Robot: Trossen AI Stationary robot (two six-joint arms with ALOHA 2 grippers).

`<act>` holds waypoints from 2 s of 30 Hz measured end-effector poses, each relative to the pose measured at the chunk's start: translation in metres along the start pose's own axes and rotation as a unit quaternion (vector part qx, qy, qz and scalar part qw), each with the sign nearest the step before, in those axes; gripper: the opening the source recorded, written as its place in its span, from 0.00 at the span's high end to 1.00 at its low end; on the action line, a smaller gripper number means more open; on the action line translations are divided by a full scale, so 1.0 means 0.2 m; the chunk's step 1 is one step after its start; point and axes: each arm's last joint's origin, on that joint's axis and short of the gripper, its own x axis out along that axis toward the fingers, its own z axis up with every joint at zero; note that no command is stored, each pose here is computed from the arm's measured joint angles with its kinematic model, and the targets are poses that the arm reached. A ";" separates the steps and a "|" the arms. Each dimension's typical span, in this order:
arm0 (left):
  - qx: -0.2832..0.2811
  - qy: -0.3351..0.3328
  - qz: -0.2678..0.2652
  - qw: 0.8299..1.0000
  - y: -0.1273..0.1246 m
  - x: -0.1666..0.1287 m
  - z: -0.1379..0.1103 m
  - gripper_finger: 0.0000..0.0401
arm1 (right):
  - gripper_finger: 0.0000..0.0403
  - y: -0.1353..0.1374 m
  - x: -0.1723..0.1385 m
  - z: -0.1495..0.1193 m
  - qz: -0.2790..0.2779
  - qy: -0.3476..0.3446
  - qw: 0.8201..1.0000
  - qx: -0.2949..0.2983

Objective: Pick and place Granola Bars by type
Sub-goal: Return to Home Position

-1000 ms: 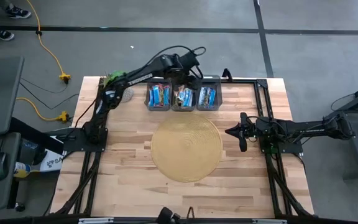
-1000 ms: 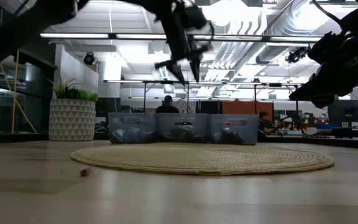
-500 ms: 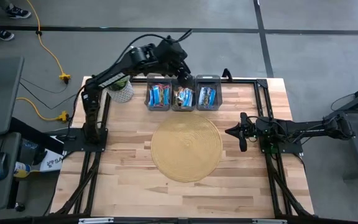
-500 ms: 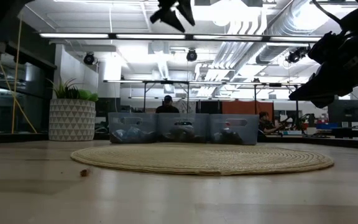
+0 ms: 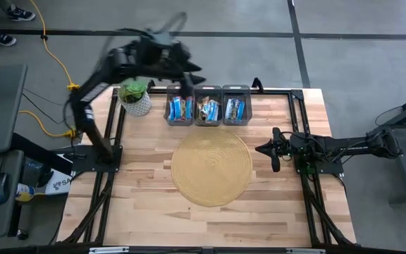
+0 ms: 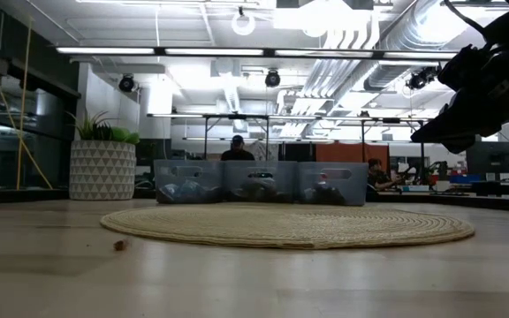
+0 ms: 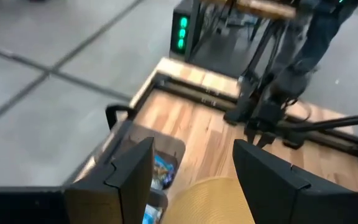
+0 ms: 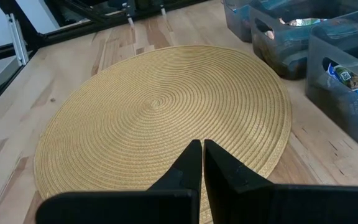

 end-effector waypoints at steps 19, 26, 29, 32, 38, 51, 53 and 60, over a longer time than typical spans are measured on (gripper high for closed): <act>0.029 -0.115 0.017 0.993 -0.08 -1.07 -0.25 0.47 | 1.00 0.00 0.00 0.00 0.000 0.000 1.000 0.000; 0.000 -0.223 -0.006 0.975 -0.05 -1.11 -0.57 0.47 | 1.00 0.00 0.00 0.00 0.000 0.000 1.000 0.000; -0.011 -0.216 -0.007 0.976 -0.03 -0.99 -0.76 0.47 | 1.00 0.00 0.00 0.00 0.000 0.000 1.000 0.000; -0.042 -0.205 -0.016 0.978 -0.01 -0.83 -0.95 0.47 | 1.00 0.00 0.00 0.00 0.000 0.000 1.000 0.000; -0.076 -0.215 -0.050 0.972 0.01 -0.57 -1.28 0.47 | 1.00 0.00 0.00 0.00 0.000 0.000 1.000 0.000; -0.112 -0.064 -0.081 0.988 0.03 -0.23 -1.70 0.47 | 1.00 0.00 0.00 0.00 0.000 0.000 1.000 0.000; -0.051 -0.062 -0.084 0.993 0.03 -0.22 -1.71 0.47 | 1.00 0.00 0.00 0.00 0.000 0.000 1.000 0.000; -0.069 -0.204 -0.077 0.973 0.04 -0.20 -1.73 0.47 | 1.00 0.00 0.00 0.00 0.000 0.000 1.000 0.000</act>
